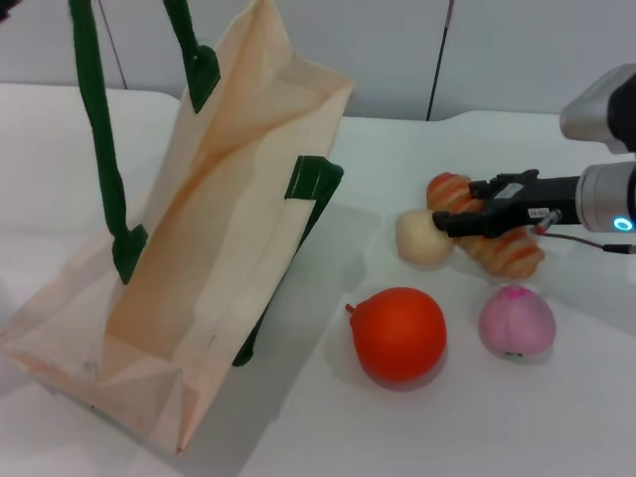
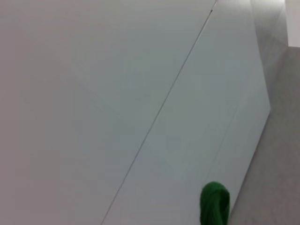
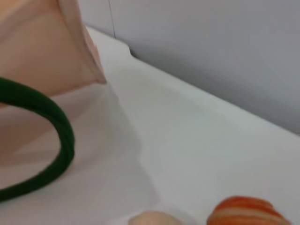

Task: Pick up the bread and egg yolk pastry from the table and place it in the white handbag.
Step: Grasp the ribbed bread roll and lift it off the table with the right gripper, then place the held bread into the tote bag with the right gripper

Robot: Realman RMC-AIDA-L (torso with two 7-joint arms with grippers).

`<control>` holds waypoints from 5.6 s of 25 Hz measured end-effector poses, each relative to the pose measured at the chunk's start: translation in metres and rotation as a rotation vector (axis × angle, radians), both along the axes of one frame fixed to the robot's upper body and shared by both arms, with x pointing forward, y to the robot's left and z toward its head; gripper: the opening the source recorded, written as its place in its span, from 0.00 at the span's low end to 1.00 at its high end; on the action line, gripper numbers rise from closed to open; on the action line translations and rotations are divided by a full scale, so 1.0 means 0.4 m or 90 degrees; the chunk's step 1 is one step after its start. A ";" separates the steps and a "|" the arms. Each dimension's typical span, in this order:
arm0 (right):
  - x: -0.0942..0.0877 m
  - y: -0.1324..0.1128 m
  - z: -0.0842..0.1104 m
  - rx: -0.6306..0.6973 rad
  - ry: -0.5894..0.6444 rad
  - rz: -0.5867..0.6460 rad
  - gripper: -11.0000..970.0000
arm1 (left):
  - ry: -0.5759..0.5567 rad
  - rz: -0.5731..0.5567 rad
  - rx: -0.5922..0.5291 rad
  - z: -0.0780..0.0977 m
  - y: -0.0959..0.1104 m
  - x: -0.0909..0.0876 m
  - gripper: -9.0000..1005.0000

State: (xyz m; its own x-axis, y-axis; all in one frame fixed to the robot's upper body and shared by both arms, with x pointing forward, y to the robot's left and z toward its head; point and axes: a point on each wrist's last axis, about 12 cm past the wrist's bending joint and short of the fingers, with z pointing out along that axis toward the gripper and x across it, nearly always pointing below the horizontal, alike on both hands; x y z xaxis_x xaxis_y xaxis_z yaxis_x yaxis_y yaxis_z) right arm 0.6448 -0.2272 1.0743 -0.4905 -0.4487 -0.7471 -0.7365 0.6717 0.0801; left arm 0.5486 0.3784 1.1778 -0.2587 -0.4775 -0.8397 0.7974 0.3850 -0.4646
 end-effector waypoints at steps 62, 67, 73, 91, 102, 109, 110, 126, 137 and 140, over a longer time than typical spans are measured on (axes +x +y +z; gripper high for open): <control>-0.142 0.008 0.293 0.113 -0.121 0.205 0.49 | 0.013 -0.004 -0.005 0.009 -0.026 0.041 0.12; -0.172 0.089 0.332 0.121 -0.106 0.330 0.45 | 0.017 -0.006 0.000 0.009 -0.036 0.052 0.12; -0.192 0.229 0.348 0.062 -0.081 0.439 0.39 | 0.015 -0.016 0.000 0.015 -0.048 0.062 0.12; -0.226 0.469 0.383 -0.280 -0.230 0.345 0.31 | 0.017 -0.038 0.005 0.022 -0.072 0.078 0.12; -0.296 0.550 0.355 -0.399 -0.399 0.382 0.29 | 0.020 -0.038 0.005 0.023 -0.074 0.080 0.12; -0.330 0.594 0.323 -0.407 -0.479 0.474 0.28 | 0.033 -0.046 0.003 0.032 -0.079 0.093 0.12; -0.330 0.598 0.317 -0.410 -0.485 0.483 0.28 | 0.034 -0.047 0.003 0.034 -0.080 0.094 0.12; -0.302 0.635 0.236 -0.444 -0.612 0.599 0.26 | 0.049 -0.098 0.002 0.059 -0.119 0.118 0.12; -0.222 0.622 0.196 -0.439 -0.670 0.586 0.25 | 0.043 -0.171 -0.034 0.072 -0.150 0.108 0.12; -0.197 0.607 0.185 -0.444 -0.672 0.573 0.25 | 0.039 -0.176 -0.047 0.077 -0.142 0.101 0.12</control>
State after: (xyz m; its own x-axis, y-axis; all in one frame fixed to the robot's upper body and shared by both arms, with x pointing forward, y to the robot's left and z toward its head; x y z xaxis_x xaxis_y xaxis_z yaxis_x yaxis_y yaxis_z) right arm 0.5662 0.0157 1.1483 0.7181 -0.6897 -0.0930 -0.4223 -0.3256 -0.8460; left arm 0.5888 0.3217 1.2085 -0.4362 -0.4416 -0.7840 0.8372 0.1202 -0.5335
